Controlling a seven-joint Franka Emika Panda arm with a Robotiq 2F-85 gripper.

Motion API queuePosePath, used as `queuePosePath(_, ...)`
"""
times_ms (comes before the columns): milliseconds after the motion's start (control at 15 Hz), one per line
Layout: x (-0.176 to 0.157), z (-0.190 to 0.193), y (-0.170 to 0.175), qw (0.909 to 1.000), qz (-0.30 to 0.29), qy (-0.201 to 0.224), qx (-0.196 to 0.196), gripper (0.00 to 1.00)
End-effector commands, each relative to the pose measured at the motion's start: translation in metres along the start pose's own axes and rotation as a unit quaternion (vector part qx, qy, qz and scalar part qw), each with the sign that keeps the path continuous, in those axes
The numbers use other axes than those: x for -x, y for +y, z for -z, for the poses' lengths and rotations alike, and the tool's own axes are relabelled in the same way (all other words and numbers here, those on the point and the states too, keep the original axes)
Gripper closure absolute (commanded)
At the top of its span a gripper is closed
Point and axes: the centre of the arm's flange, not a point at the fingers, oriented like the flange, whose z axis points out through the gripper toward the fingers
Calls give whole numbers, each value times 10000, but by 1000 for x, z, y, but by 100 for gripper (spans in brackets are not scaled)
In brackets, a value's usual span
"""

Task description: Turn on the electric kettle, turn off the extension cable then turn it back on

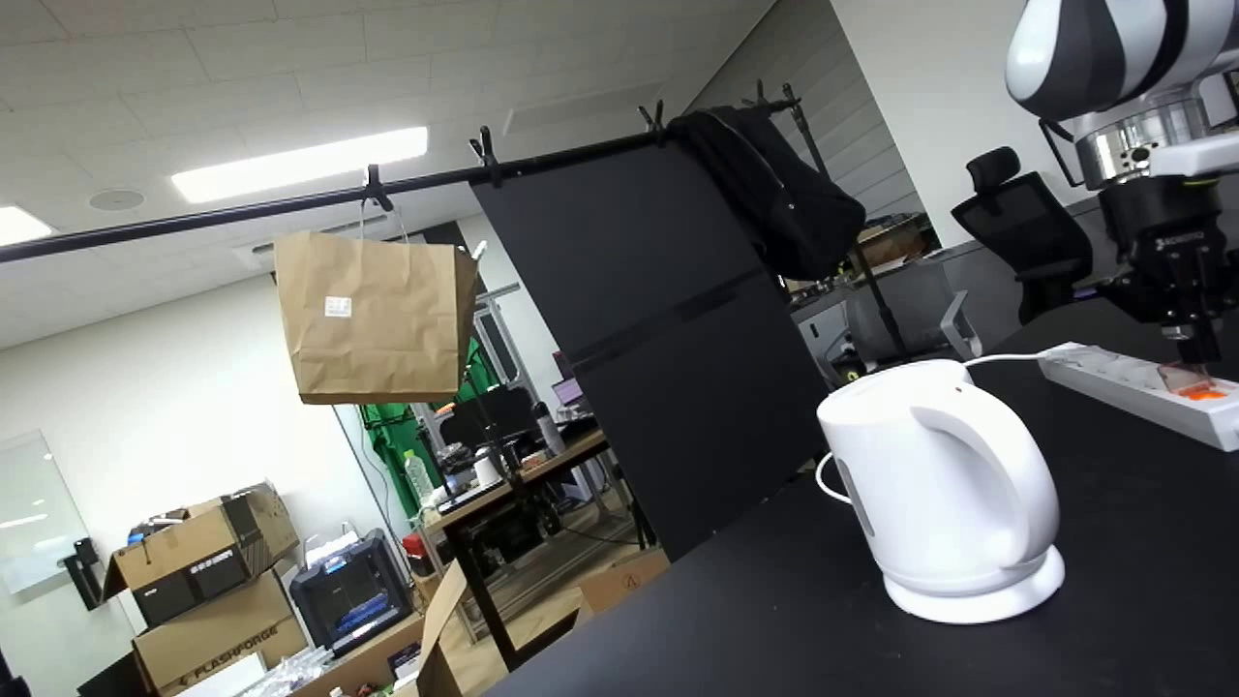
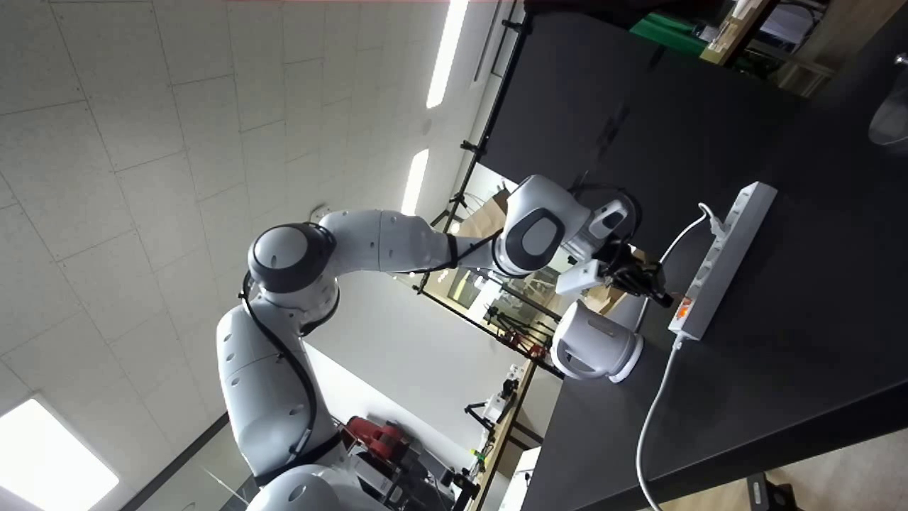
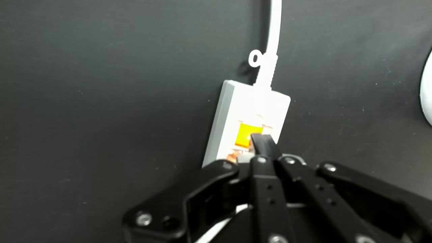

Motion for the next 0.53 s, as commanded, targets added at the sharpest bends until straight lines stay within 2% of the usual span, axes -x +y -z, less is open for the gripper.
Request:
queuePosePath(0, 7, -9, 4, 9999, -38, -38, -108, 100)
queuePosePath(467, 7, -21, 6, 9998, -84, 19, -187, 100)
